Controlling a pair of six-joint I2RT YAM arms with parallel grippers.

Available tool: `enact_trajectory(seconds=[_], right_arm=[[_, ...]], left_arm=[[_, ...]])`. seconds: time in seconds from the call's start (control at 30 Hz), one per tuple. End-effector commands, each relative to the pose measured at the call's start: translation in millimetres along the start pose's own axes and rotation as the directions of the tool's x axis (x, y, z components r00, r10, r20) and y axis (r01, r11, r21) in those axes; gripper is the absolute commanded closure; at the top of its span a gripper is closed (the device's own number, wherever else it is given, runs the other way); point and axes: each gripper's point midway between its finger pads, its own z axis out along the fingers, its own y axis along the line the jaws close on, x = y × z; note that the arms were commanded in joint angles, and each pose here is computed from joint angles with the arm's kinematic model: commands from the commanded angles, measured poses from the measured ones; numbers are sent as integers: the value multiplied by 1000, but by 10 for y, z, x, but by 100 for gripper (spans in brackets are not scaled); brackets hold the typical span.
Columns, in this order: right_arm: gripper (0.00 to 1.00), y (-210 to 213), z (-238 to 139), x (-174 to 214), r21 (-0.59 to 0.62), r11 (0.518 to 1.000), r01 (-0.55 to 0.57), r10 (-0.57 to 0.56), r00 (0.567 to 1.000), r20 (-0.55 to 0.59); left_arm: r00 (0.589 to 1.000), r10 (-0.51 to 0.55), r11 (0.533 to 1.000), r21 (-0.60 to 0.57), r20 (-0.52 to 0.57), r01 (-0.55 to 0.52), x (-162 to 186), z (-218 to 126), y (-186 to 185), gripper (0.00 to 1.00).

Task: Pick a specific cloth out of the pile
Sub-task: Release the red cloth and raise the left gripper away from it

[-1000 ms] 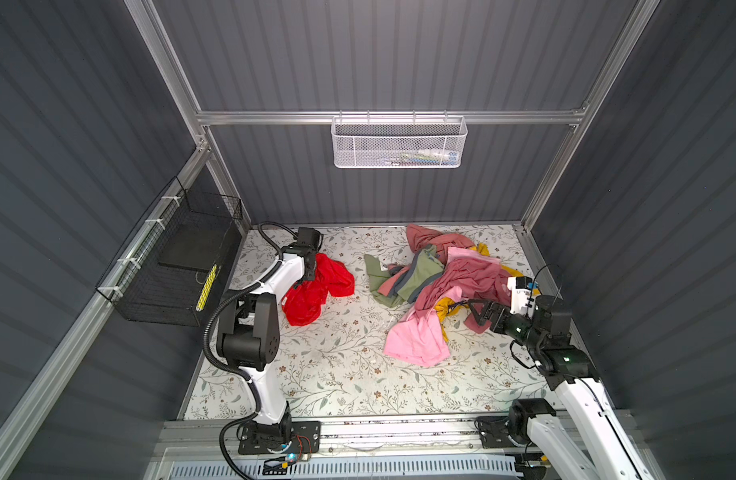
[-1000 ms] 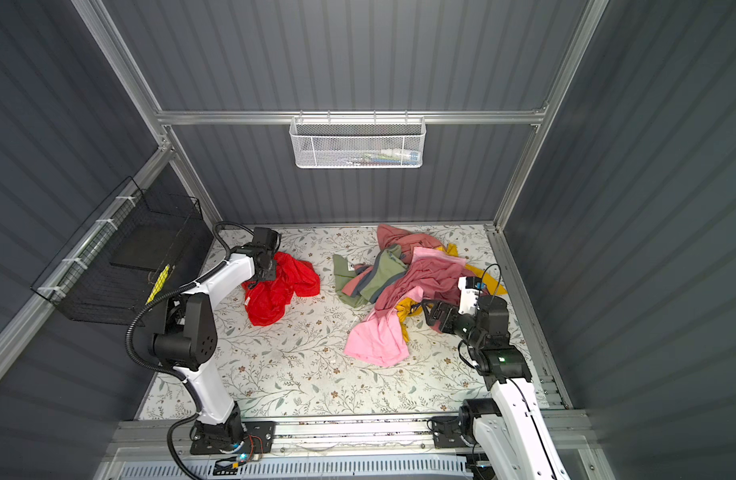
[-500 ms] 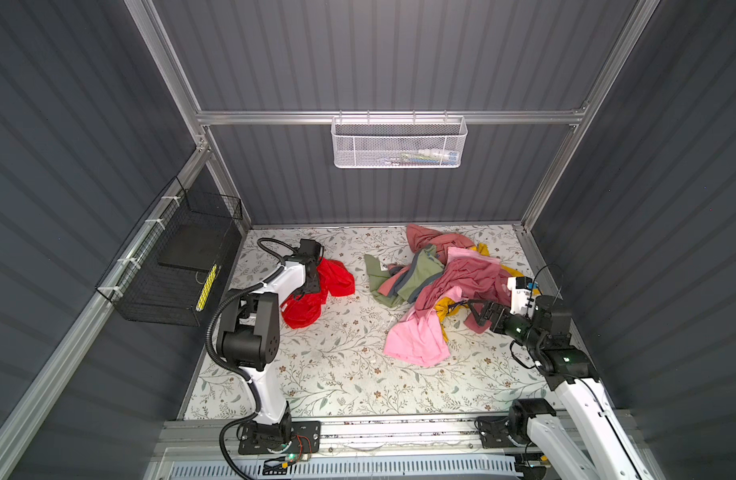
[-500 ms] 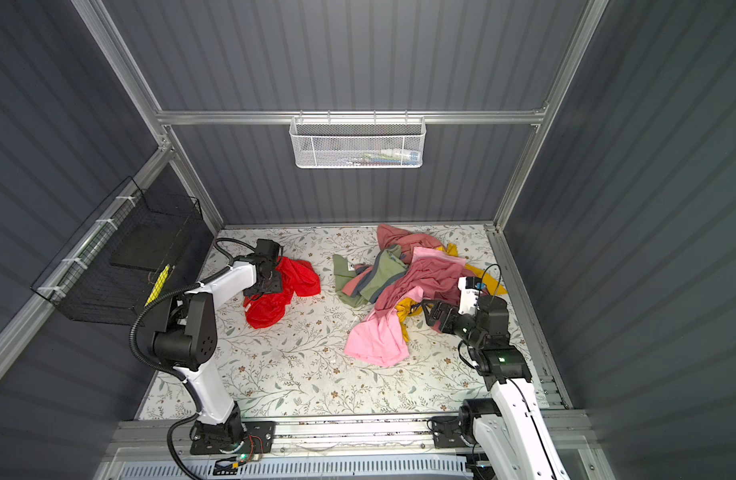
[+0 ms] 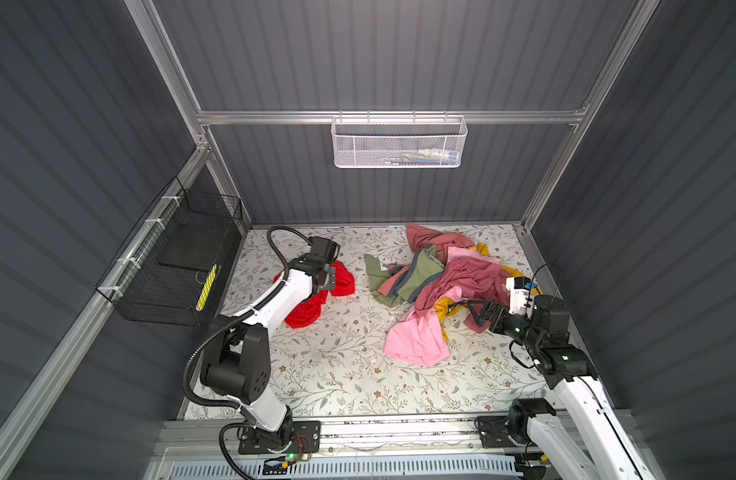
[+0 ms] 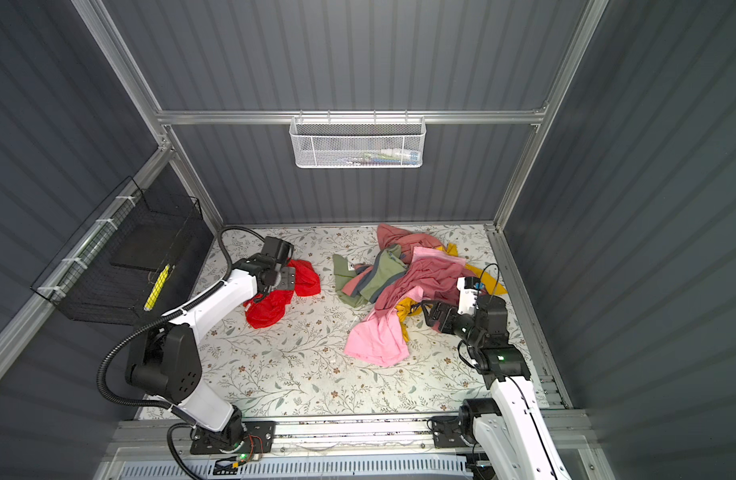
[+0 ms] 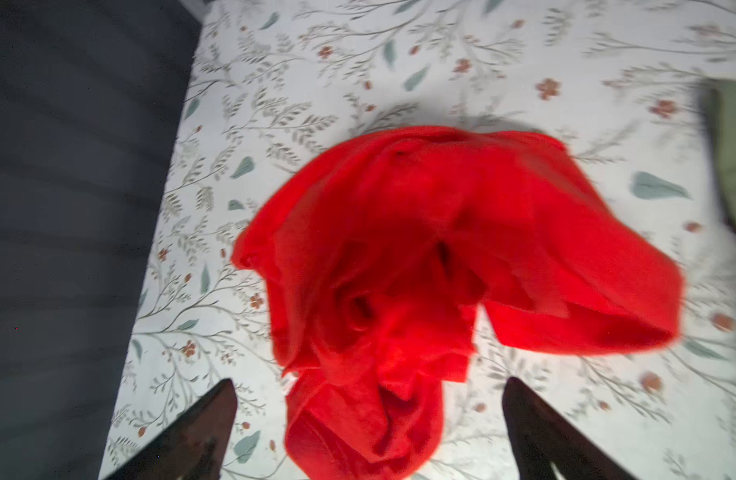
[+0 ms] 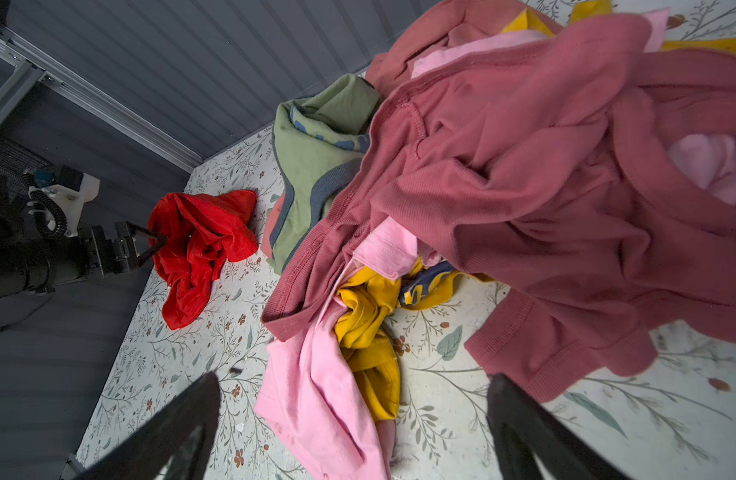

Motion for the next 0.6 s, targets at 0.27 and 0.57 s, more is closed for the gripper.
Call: enact_trajectory(seconds=[0.27,0.57], right_arm=[[1,18,-36,-66,9,1000,23,-23,1000,13],[1,-69,-100,-42,65,995,71,-72,997,20]], left_arm=[[994,83,996,-7,-76,-84,33,577,-383,0],[985,-27,998,43,-168,35,63,1099,-192,21]])
